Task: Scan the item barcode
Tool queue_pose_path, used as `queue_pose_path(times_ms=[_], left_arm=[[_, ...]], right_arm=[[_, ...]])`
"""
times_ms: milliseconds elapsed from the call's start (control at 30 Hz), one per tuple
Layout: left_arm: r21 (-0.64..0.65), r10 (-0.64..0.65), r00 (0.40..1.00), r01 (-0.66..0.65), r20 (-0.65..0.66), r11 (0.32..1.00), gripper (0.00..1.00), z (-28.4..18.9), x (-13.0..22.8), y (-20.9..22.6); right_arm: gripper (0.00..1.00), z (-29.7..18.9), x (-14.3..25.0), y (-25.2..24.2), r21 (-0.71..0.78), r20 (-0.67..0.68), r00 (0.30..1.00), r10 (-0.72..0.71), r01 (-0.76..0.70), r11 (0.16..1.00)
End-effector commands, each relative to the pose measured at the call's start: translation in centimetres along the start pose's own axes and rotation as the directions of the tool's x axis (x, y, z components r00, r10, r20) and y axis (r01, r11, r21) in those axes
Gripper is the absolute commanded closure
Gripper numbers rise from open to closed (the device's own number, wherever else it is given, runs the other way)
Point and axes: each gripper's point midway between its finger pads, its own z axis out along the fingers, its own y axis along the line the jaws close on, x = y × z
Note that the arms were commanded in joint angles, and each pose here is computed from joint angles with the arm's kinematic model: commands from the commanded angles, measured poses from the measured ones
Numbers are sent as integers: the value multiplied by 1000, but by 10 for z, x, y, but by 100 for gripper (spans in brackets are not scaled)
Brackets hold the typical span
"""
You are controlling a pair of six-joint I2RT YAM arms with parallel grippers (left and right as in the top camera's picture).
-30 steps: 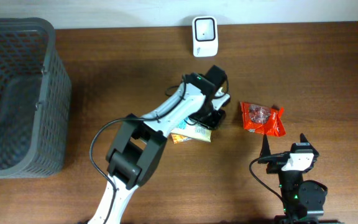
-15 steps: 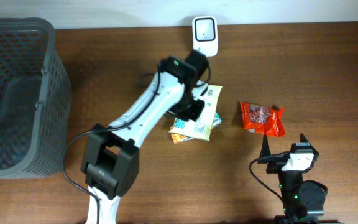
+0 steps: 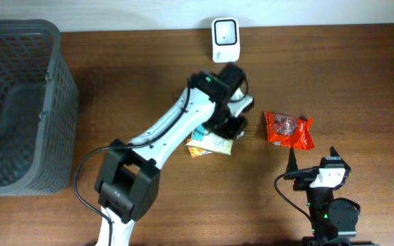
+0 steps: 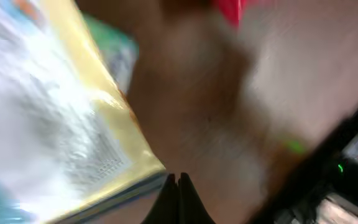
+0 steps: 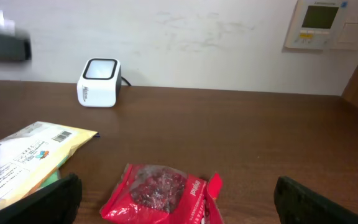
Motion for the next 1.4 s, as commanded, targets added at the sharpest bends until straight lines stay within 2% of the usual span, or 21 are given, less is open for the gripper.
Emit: queue_pose_path(times_ms=[0,33,133,233,300,433,500,633,733,800,867,933,1000,1167,1367], left_arm=[[-265,22,977,35,211,964,94,-58,-43,46],[-292,20,969,55,248,955,93,-63,-51,56],[-292,41,934,70,355,954,100,-65,-84,70],[-290,54,920,67,389,955,100,-40,-106,81],[-289,48,925,69,377,955,100,-9,-114,94],[-257,-37,955,117,295,959,100,44,-101,103],[-253,-30,965,99,262,962,100,61,-96,98],[-166,2,962,45,272,985,100,54,-101,63],[-157,15,945,38,326,987,100,-1,-104,44],[-159,5,946,49,323,986,100,-36,-89,36],[-193,-24,967,76,255,978,100,-51,-62,38],[-271,-86,990,113,109,956,100,-47,-21,52],[-282,-148,989,150,28,948,100,-38,3,56],[-297,-212,975,183,-68,937,100,0,36,71],[-91,-208,970,198,-123,976,100,55,55,47]], right_arm=[[2,0,4,1,-4,-10,1000,0,0,1000],[2,0,4,1,-4,-10,1000,0,0,1000],[2,0,4,1,-4,-10,1000,0,0,1000],[2,0,4,1,-4,-10,1000,0,0,1000],[2,0,4,1,-4,-10,1000,0,0,1000],[2,0,4,1,-4,-10,1000,0,0,1000],[2,0,4,1,-4,-10,1000,0,0,1000],[2,0,4,1,-4,-10,1000,0,0,1000],[2,0,4,1,-4,-10,1000,0,0,1000],[2,0,4,1,-4,-10,1000,0,0,1000],[2,0,4,1,-4,-10,1000,0,0,1000],[2,0,4,1,-4,-10,1000,0,0,1000],[2,0,4,1,-4,-10,1000,0,0,1000],[2,0,4,1,-4,-10,1000,0,0,1000],[2,0,4,1,-4,-10,1000,0,0,1000]])
